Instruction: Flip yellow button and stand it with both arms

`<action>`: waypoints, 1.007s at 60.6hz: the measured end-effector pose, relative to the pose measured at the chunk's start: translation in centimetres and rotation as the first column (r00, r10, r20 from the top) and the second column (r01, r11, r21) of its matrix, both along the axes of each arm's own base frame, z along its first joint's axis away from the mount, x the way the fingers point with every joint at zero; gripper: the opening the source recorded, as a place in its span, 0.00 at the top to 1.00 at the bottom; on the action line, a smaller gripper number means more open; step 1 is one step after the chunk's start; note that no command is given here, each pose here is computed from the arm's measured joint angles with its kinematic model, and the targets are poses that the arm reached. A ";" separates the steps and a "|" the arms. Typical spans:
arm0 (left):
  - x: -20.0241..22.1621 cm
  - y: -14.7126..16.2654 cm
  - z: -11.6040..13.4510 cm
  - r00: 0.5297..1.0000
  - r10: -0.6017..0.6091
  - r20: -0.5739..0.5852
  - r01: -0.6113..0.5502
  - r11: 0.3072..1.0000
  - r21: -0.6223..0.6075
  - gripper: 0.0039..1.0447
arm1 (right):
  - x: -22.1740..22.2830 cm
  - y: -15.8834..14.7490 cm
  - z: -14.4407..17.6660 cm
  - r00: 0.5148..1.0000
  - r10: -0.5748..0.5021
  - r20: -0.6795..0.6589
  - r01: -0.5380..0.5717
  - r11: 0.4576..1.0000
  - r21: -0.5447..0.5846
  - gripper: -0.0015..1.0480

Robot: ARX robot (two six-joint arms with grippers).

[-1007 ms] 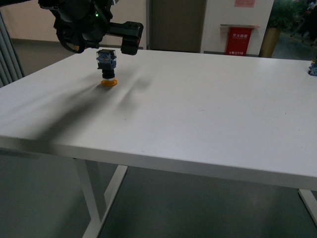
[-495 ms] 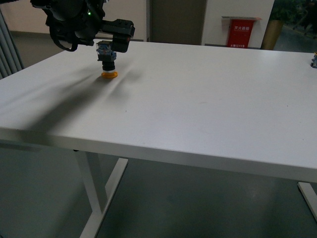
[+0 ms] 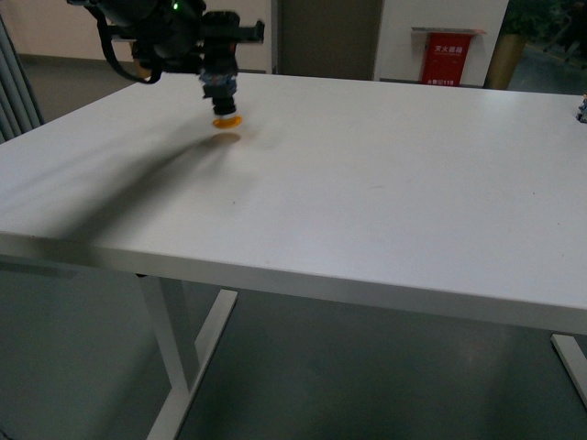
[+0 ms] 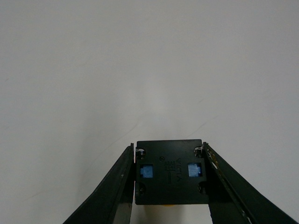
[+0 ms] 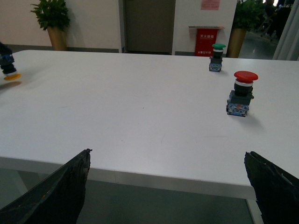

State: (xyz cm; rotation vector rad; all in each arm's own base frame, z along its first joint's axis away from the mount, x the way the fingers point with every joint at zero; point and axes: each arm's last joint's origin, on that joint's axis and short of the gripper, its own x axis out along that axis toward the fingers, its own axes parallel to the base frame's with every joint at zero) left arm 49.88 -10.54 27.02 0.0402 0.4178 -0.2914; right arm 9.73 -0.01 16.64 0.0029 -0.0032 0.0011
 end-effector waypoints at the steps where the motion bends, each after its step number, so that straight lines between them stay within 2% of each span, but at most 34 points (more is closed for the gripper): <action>1: -0.1 -0.1 0.2 1.000 -0.003 0.005 0.003 1.000 -0.013 0.66 | 0.0 0.0 0.0 1.000 0.000 0.000 0.000 1.000 0.000 0.07; 8: -0.5 -1.0 3.4 0.991 -0.089 0.099 0.107 0.973 -0.203 0.66 | 0.0 0.0 0.0 1.000 0.000 0.000 0.000 1.000 0.000 0.07; 12: -1.0 -1.6 5.9 0.975 -0.140 0.173 0.192 0.923 -0.335 0.66 | 0.0 0.0 0.0 1.000 0.000 0.000 0.000 1.000 0.000 0.07; 13: -1.3 -1.9 7.1 0.965 -0.164 0.203 0.236 0.881 -0.409 0.66 | 0.0 0.0 0.0 1.000 0.000 0.000 0.000 1.000 0.000 0.07; 16: -1.8 -2.4 8.8 0.946 -0.207 0.249 0.309 0.803 -0.509 0.66 | 0.0 0.0 0.0 1.000 0.000 0.000 0.000 1.000 0.000 0.07; 17: -1.8 -2.5 9.0 0.940 -0.217 0.262 0.327 0.791 -0.518 0.66 | 0.0 0.0 0.0 1.000 0.000 0.000 0.000 1.000 0.000 0.07; 19: -2.1 -3.0 10.0 0.927 -0.248 0.282 0.372 0.707 -0.601 0.66 | 0.0 0.0 0.0 1.000 0.000 0.000 0.000 1.000 0.000 0.07; 20: -2.2 -3.2 10.2 0.922 -0.252 0.293 0.383 0.696 -0.607 0.66 | 0.0 0.0 0.0 1.000 0.000 0.000 0.000 1.000 0.000 0.07; 23: -2.4 -3.9 10.6 0.910 -0.282 0.304 0.414 0.597 -0.687 0.66 | 0.0 0.0 0.0 1.000 0.000 0.000 0.000 1.000 0.000 0.07; 29: -2.1 -5.5 9.8 0.902 -0.326 0.281 0.404 0.412 -0.817 0.66 | 0.0 0.0 0.0 1.000 0.000 0.000 0.000 1.000 0.000 0.07; 38: -1.7 -8.9 5.5 0.884 -0.434 0.173 0.270 0.172 -0.947 0.66 | 0.0 0.0 0.0 1.000 0.000 0.000 0.000 1.000 0.000 0.07; 43: -2.1 -11.0 3.6 0.852 -0.496 0.168 0.221 0.049 -0.974 0.66 | 0.0 0.0 0.0 1.000 0.000 0.000 0.000 1.000 0.000 0.07; 52: -3.3 -13.7 3.1 0.808 -0.568 0.155 0.153 -0.052 -0.987 0.66 | 0.0 0.0 0.0 1.000 0.000 0.000 0.000 1.000 0.000 0.07; 61: -4.1 -14.8 2.6 0.785 -0.604 0.142 0.118 -0.078 -0.990 0.66 | 0.0 0.0 0.0 1.000 0.000 0.000 0.000 1.000 0.000 0.07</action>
